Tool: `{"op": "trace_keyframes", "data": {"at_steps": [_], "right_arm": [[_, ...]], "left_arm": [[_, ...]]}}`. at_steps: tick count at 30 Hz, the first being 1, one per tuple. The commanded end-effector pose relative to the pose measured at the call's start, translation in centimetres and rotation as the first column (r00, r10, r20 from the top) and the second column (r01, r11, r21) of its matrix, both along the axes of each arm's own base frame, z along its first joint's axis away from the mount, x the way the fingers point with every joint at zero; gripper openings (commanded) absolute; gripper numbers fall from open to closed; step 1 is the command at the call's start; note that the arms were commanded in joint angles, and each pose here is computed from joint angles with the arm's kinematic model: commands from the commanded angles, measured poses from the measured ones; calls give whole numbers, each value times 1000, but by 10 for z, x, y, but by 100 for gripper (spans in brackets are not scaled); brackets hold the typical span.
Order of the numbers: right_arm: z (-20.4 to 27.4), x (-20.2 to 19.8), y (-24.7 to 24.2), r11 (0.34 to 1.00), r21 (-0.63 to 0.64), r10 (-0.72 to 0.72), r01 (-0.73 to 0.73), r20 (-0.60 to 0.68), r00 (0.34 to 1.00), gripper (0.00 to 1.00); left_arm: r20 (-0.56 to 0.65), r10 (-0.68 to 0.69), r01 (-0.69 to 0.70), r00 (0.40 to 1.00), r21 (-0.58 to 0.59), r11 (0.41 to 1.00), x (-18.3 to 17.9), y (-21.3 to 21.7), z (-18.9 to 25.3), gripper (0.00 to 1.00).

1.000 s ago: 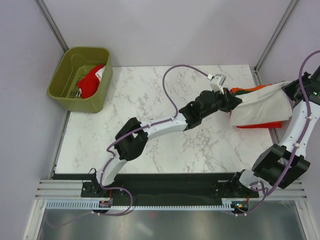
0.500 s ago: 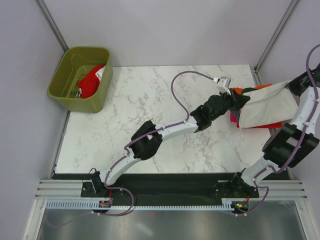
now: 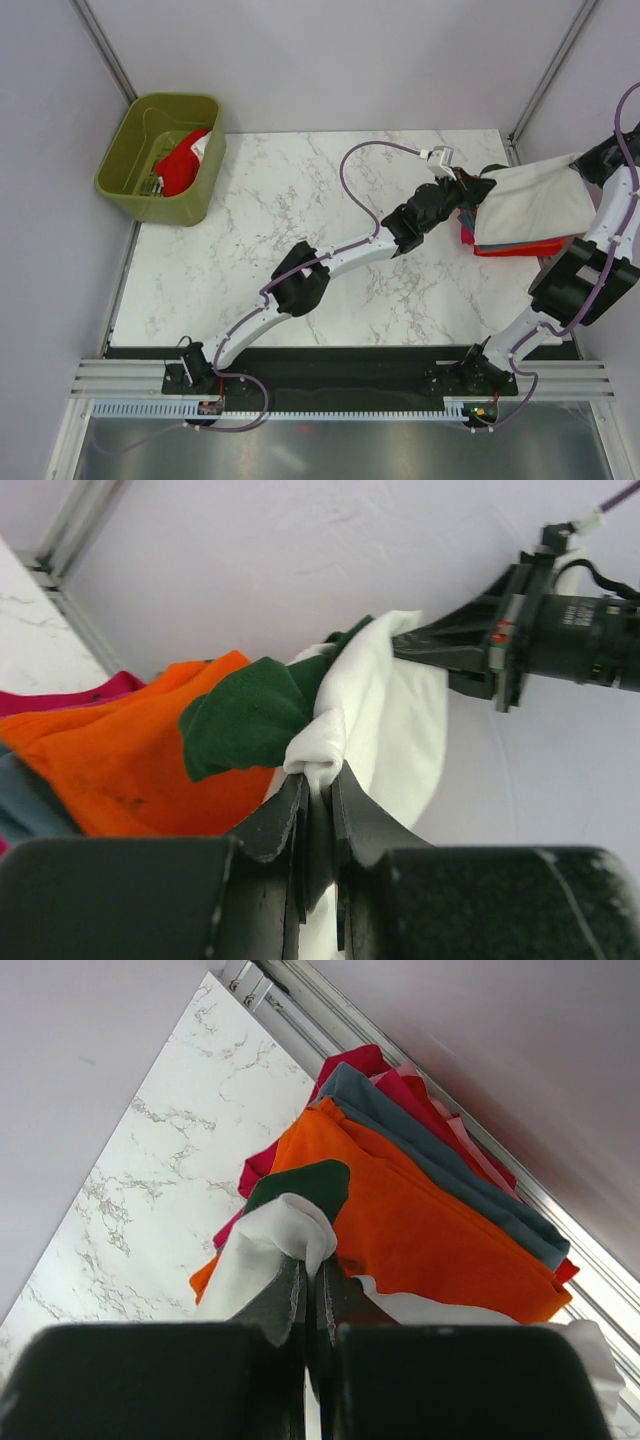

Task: Fold and stack the t-shirts
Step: Neatly place the folded tshirt to the corner

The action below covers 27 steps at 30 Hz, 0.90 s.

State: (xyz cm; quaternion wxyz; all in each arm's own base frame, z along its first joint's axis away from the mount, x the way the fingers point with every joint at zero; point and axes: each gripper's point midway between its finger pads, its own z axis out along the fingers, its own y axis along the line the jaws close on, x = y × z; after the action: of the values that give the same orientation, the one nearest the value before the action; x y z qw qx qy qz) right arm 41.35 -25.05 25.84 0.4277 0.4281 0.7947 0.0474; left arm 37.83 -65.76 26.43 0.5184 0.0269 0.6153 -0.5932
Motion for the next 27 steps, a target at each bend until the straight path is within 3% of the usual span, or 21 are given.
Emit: {"op": "trace_keyframes", "data": {"at_steps": [1, 8, 9, 11, 12, 14, 15, 16, 17, 18, 21, 27], "right_arm": [[5, 27, -53, 993, -51, -96, 102, 116, 989, 0], [-14, 51, -53, 998, 1, -67, 68, 162, 984, 0], [-17, 56, -53, 998, 13, -63, 62, 171, 983, 0], [-36, 67, -55, 998, 34, -54, 49, 151, 987, 2], [-38, 70, -58, 998, 33, -59, 54, 148, 987, 4], [-54, 74, -60, 997, 42, -62, 57, 123, 990, 33], [-57, 73, -63, 997, 34, -78, 75, 112, 991, 51], [-58, 73, -64, 997, 17, -79, 78, 102, 992, 73], [-57, 74, -62, 997, -3, -73, 73, 92, 993, 82], [-52, 73, -62, 997, -27, -74, 76, 89, 993, 84], [-30, 64, -67, 989, -105, -97, 106, 86, 992, 85], [36, 39, -53, 975, -184, -94, 122, 157, 983, 86]], "left_arm": [[-22, 72, -74, 997, -96, 993, 23, 14, 18, 2], [-66, 164, -171, 984, -133, 976, 61, 28, -13, 2], [-83, 185, -194, 979, -117, 974, 67, 27, -35, 5], [-108, 210, -224, 972, -150, 963, 78, 33, -39, 10], [-124, 214, -232, 969, -148, 961, 83, 34, -51, 21], [-128, 222, -241, 966, -159, 957, 87, 37, -52, 34], [-127, 226, -245, 966, -157, 957, 88, 38, -51, 55], [-120, 232, -249, 965, -156, 956, 88, 39, -48, 63], [-107, 228, -243, 968, -157, 957, 86, 38, -45, 68], [-93, 226, -238, 970, -161, 958, 86, 39, -40, 78], [-63, 221, -228, 973, -165, 960, 85, 43, -22, 91], [25, 243, -238, 970, -141, 961, 86, 70, 33, 96]]}}
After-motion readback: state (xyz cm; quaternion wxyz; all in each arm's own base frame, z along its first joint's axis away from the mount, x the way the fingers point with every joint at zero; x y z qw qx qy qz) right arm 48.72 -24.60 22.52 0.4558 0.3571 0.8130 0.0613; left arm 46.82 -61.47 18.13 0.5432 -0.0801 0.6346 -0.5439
